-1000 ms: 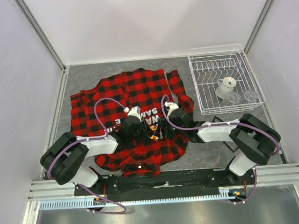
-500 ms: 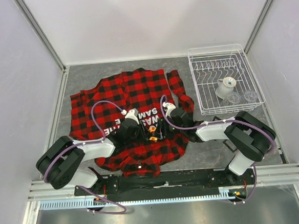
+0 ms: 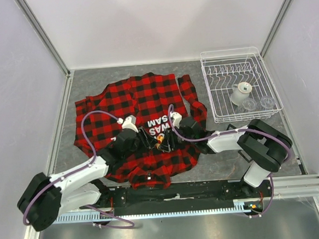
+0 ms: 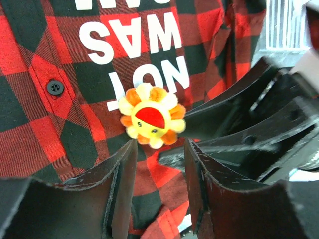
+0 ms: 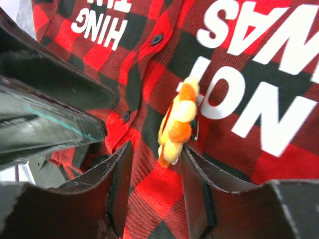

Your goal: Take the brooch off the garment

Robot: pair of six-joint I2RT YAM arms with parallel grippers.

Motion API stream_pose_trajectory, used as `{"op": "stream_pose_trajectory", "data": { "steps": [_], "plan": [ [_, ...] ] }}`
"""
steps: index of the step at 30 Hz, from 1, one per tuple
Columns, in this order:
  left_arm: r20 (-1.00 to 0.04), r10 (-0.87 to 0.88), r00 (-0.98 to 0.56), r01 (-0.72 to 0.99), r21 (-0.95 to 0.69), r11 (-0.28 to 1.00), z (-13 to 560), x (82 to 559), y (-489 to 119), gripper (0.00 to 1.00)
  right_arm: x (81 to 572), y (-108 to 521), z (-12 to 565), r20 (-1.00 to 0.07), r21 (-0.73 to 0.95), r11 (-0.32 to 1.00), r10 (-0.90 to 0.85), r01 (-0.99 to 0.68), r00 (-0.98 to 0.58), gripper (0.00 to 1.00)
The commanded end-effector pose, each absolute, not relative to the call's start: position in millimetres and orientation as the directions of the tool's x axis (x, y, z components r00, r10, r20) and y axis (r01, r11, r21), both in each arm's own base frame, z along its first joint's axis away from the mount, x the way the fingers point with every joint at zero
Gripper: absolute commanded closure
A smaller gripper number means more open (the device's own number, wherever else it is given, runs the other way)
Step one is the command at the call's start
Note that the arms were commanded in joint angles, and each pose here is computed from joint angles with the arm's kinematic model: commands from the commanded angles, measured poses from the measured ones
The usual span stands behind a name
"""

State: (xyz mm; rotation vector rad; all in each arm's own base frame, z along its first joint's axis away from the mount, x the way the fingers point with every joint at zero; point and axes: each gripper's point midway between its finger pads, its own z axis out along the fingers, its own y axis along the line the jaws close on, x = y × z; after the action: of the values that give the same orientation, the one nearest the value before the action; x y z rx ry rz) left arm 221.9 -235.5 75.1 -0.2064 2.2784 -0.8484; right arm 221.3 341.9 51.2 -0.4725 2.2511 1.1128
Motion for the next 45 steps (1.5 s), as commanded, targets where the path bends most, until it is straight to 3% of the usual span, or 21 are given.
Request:
{"op": "stream_pose_trajectory", "data": {
  "steps": [1,18,27,31,45],
  "plan": [
    [-0.544,-0.452,-0.707,0.0,-0.639,0.769,90,222,-218,0.5,217,372,73,-0.693,0.595,0.508,-0.069,-0.623,-0.718,0.49],
    [-0.572,-0.447,-0.687,-0.041,-0.584,0.811,73,223,-201,0.56,237,394,73,-0.721,0.519,0.61,-0.064,-0.599,-0.69,0.43],
    [-0.605,-0.4,-0.689,0.044,-0.585,0.81,78,220,-206,0.56,245,390,78,-0.74,0.49,0.643,-0.05,-0.588,-0.671,0.39],
    [-0.617,-0.353,-0.704,0.083,-0.564,0.821,80,223,-214,0.61,246,389,89,-0.753,0.488,0.639,-0.035,-0.594,-0.657,0.39],
    [-0.576,-0.311,-0.756,0.136,-0.602,0.787,70,219,-236,0.69,255,381,106,-0.781,0.47,0.659,-0.001,-0.588,-0.625,0.38]
  ]
}}
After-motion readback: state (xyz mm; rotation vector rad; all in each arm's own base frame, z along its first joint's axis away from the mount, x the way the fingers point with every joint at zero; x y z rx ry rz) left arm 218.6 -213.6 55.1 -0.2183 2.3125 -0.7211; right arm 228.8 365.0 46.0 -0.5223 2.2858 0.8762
